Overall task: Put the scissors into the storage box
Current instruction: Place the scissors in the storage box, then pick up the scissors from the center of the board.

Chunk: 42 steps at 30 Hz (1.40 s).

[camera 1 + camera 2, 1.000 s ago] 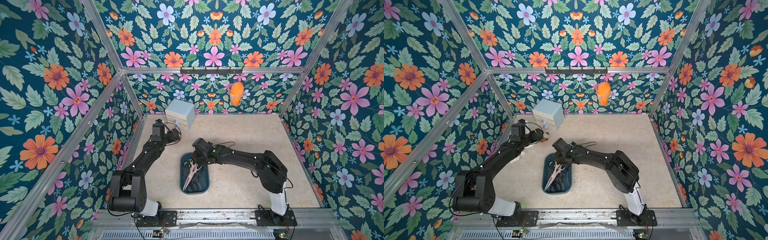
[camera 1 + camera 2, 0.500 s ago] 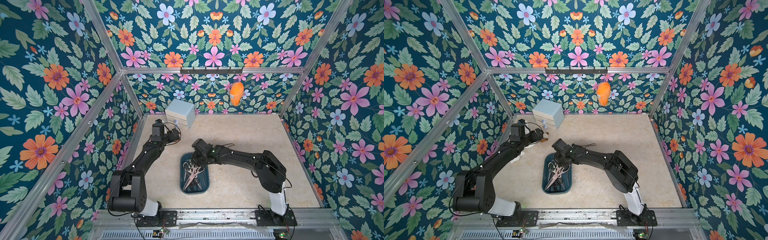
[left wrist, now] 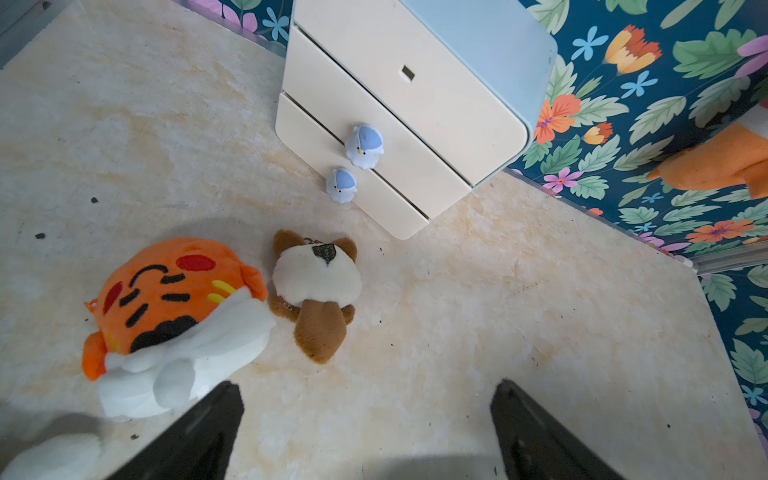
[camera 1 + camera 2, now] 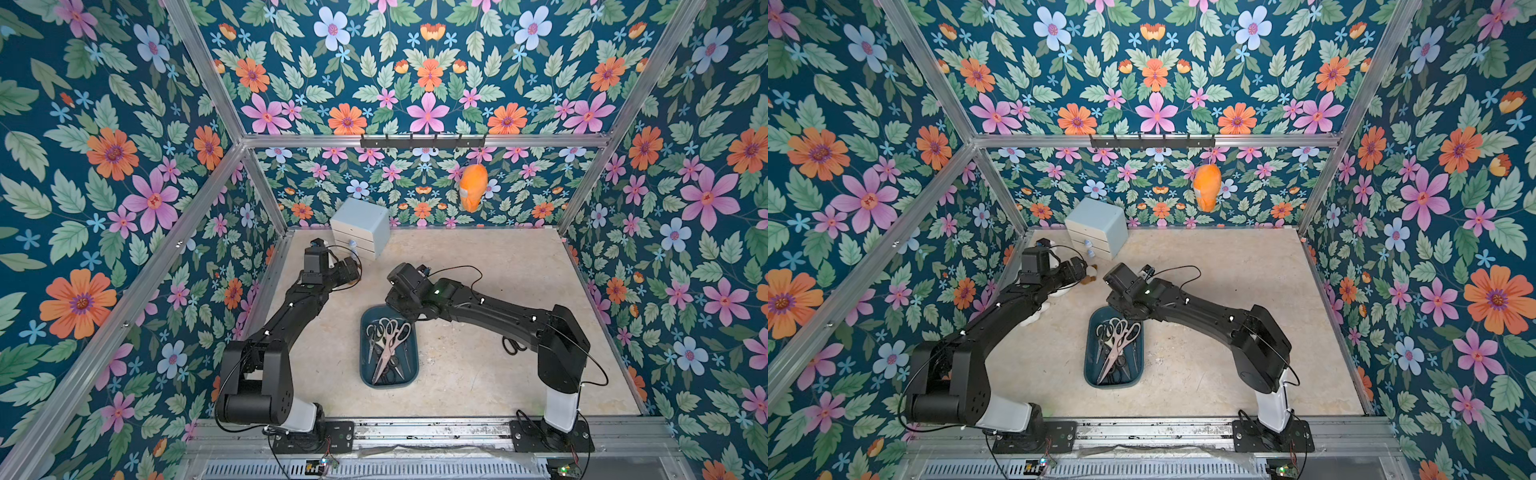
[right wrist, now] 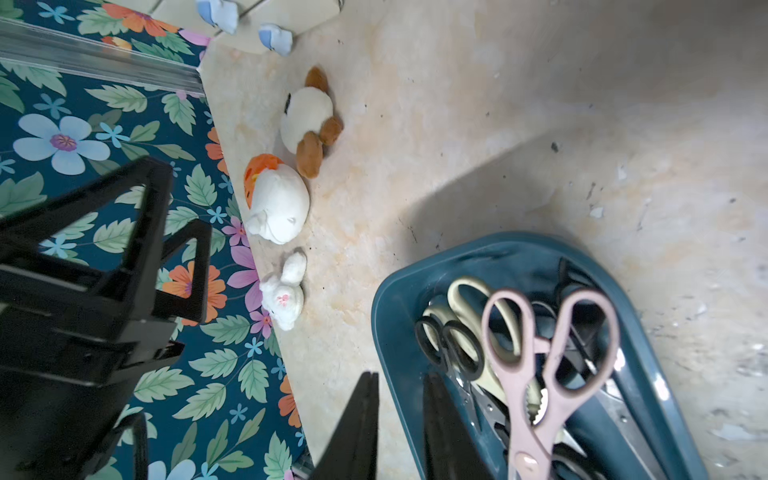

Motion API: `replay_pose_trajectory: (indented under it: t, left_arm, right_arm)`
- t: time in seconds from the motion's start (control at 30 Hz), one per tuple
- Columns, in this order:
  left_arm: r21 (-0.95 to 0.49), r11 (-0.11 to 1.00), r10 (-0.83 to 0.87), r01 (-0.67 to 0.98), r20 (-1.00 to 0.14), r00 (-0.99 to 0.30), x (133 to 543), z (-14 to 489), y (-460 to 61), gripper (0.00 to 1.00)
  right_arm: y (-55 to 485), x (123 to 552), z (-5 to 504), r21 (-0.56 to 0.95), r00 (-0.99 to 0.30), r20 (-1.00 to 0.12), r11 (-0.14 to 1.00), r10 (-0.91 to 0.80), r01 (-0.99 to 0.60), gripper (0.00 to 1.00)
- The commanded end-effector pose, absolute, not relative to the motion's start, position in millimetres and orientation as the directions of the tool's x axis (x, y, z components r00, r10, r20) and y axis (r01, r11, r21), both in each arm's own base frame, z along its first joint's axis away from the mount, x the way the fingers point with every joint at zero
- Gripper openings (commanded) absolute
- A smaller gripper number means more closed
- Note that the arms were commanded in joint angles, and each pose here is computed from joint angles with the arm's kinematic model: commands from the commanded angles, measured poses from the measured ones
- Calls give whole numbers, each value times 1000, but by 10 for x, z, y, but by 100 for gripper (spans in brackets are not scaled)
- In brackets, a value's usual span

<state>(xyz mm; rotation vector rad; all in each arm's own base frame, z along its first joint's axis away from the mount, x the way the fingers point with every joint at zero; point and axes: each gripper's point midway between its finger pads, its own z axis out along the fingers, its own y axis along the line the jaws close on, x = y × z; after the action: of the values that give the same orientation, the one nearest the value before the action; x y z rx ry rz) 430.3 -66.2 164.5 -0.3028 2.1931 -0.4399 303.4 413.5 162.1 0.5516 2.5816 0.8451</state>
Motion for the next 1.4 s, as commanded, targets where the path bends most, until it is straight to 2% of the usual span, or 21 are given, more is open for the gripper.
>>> replay_pose_trajectory:
  t: [0.0,0.1,0.3,0.53,0.73,0.93,1.17,1.37]
  left_arm:
    - [-433,901,-364,-31,-715,-597,4319,1714,-710,99]
    - [-443,896,-362,-18,-709,-605,4307,1706,-750,98]
    - [-465,885,-359,6,-691,-627,4285,1659,-836,98]
    - [-465,883,-302,66,-668,-680,4241,1540,-1106,98]
    - [-459,885,-275,80,-652,-707,4222,1448,-1227,98]
    - [-457,886,-271,80,-649,-711,4218,1426,-1236,98]
    - [-463,882,-269,92,-652,-709,4212,1465,-1255,98]
    - [-458,884,-265,100,-664,-699,4211,1520,-1249,98]
  right_arm:
    - [3753,3162,1540,539,-844,-296,808,447,238,23]
    - [3325,3249,1427,510,-824,-284,805,490,303,23]
    - [2300,3241,1509,411,-750,-374,822,546,393,25]
    - [1187,2819,1502,261,-706,-422,822,569,506,33]
    - [469,2320,1316,211,-632,-383,730,673,650,42]
    - [253,2069,1046,229,-580,-310,651,754,724,42]
    - [315,2079,755,129,-667,-226,700,710,702,41]
    - [241,2142,619,10,-728,-225,748,648,663,30]
